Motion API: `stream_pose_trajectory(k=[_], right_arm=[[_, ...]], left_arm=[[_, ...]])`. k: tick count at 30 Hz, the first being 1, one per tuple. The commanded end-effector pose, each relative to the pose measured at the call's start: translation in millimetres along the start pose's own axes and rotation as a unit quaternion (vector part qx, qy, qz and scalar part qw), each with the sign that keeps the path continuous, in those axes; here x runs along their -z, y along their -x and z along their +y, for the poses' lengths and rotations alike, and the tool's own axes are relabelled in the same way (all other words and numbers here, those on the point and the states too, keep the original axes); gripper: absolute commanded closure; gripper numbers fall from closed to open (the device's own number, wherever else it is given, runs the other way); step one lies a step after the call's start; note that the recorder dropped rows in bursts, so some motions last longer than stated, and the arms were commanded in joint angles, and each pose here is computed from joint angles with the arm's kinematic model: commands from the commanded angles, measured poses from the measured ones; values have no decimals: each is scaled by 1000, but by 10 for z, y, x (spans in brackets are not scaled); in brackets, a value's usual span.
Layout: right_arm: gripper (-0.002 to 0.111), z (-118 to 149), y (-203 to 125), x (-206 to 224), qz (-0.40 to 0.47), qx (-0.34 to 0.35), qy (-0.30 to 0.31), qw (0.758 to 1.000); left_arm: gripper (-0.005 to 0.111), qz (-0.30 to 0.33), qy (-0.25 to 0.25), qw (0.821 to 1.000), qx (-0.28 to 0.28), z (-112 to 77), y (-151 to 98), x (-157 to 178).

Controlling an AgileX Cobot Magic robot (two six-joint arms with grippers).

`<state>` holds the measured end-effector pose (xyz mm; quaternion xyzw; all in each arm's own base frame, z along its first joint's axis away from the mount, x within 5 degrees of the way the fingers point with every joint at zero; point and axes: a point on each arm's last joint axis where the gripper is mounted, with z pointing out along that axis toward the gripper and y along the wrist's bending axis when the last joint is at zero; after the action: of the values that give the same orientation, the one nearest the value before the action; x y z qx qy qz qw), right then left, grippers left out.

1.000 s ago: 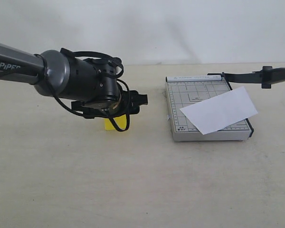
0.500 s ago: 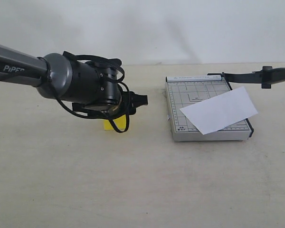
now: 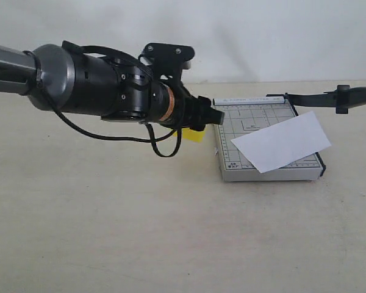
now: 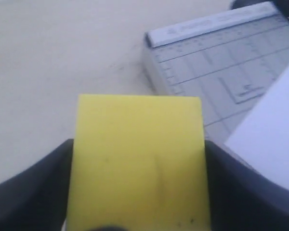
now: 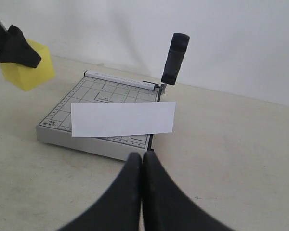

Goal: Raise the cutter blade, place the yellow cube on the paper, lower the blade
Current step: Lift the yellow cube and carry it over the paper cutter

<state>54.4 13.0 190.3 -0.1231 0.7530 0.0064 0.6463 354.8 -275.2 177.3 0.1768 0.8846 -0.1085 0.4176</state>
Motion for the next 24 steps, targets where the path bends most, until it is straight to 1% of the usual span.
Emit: stream_pose_trajectory(k=[1,2,3,4,6,9,15,20,23,24], right_arm=[[108,-3,7,4,-4,3,-2,1000],[108,-3,7,4,-4,3,-2,1000],[108,-3,7,4,-4,1,-2,1000],[108,-3,7,4,-4,1,-2,1000],[108,-3,7,4,-4,1,-2,1000],[108,-3,7,4,-4,1,-2,1000],[108,-3,7,4,-4,1,-2,1000],[108,-3,7,4,-4,1,-2,1000],[108,-2,8,4,-5,0,-2,1000],[108,-1,8,4,-5,-3,-1,1000]], left_arm=[[102,-40,-76,991,-105,-374,113,198],[102,-49,-84,987,-131,-474,137,230],[102,-56,-88,984,-147,-526,158,249],[102,-68,-95,979,-166,-616,212,287],[102,-92,-100,976,-171,-697,357,341],[102,-115,-96,975,-165,-751,523,298],[102,-111,-97,975,-165,-813,495,111],[102,-95,-99,977,-165,-844,381,-23],[102,-86,-107,976,-171,-923,281,-104],[102,-87,-108,975,-172,-940,288,-105]])
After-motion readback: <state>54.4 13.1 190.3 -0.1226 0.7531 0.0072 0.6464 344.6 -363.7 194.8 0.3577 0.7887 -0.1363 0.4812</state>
